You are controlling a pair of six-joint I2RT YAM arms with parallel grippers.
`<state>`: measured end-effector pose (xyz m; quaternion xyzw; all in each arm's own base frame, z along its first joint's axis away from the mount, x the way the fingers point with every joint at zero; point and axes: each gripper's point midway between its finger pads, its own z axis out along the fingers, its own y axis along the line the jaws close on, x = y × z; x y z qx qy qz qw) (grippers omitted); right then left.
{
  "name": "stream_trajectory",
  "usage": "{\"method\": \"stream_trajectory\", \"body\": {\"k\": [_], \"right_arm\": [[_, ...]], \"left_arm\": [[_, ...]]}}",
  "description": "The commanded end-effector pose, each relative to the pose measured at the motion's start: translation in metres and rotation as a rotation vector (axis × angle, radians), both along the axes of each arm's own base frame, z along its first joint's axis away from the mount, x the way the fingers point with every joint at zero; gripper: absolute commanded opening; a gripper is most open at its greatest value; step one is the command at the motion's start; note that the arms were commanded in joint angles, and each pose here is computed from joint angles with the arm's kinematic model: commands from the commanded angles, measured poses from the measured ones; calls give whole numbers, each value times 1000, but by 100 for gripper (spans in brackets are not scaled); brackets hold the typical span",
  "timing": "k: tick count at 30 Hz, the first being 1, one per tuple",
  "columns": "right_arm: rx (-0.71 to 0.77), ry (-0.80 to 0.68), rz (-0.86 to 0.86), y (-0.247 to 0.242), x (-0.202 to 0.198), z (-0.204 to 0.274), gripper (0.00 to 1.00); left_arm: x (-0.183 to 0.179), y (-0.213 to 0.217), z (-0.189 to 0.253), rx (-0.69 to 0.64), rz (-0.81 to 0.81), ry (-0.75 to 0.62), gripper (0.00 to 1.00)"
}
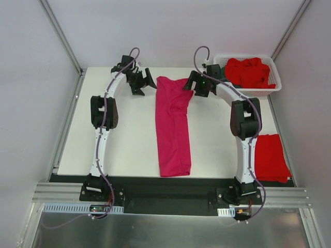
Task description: Fold and stack the t-shirts
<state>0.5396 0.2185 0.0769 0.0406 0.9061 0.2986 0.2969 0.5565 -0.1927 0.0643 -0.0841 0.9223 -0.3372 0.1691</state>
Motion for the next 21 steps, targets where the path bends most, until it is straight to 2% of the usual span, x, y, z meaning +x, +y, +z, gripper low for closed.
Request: {"method": "stream_trajectory", "body": {"k": [1, 6, 16, 21], "right_arm": [[59, -95, 9, 14, 7, 34, 99], [42, -71, 7, 17, 3, 23, 97], [-102, -31, -16, 7, -8, 10, 97], [-141, -9, -22, 1, -12, -3, 97]], "left_arm": [[8, -9, 3, -24, -14, -21, 99], [7, -18, -13, -39, -20, 5, 99], [7, -53, 0, -158, -59, -16, 99], [4, -60, -6, -164, -65, -13, 99]]}}
